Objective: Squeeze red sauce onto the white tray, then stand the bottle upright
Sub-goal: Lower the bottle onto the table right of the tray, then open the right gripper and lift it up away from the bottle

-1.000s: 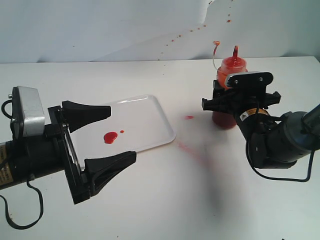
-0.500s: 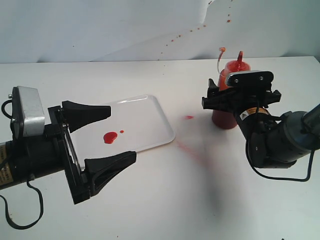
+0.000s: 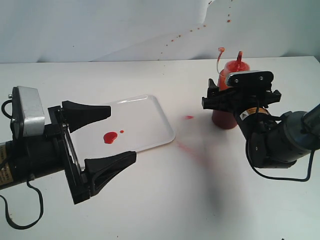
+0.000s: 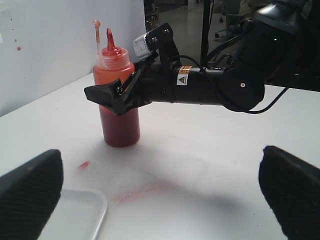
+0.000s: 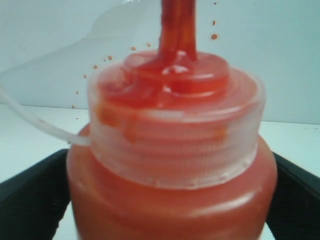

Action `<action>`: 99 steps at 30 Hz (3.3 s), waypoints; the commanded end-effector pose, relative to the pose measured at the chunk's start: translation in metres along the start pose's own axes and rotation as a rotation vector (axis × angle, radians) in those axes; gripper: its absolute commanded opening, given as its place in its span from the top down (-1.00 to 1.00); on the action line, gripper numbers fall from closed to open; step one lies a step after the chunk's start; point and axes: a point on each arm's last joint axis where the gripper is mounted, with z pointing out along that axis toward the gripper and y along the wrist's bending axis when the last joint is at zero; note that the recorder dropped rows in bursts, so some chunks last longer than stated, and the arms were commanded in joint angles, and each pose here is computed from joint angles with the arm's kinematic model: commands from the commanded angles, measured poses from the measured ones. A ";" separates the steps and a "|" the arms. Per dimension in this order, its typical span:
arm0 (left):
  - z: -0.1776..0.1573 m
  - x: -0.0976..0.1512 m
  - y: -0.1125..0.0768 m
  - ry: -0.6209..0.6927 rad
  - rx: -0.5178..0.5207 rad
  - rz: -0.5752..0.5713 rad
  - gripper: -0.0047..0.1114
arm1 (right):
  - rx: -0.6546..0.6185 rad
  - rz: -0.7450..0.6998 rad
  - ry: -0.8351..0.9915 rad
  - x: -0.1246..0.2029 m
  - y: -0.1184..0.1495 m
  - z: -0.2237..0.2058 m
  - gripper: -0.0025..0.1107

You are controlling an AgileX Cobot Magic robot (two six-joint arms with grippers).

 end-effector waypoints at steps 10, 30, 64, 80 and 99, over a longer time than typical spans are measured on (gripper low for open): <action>0.000 -0.003 -0.001 -0.019 0.006 -0.001 -0.89 | 0.107 0.049 0.009 -0.001 -0.011 0.001 -0.90; 0.000 -0.003 -0.001 -0.019 0.006 -0.001 -0.89 | -0.066 -0.017 0.044 -0.008 0.009 -0.001 -0.90; 0.000 -0.003 -0.001 -0.022 0.007 -0.005 -0.89 | -0.169 0.009 0.140 -0.104 0.011 -0.038 -0.90; 0.000 -0.006 -0.002 -0.055 0.023 -0.004 -0.89 | -0.215 0.066 0.032 -0.180 -0.002 -0.085 -0.89; 0.000 -0.009 -0.005 -0.088 0.047 -0.038 -0.89 | -0.325 -0.157 -0.039 -0.249 -0.026 -0.184 0.96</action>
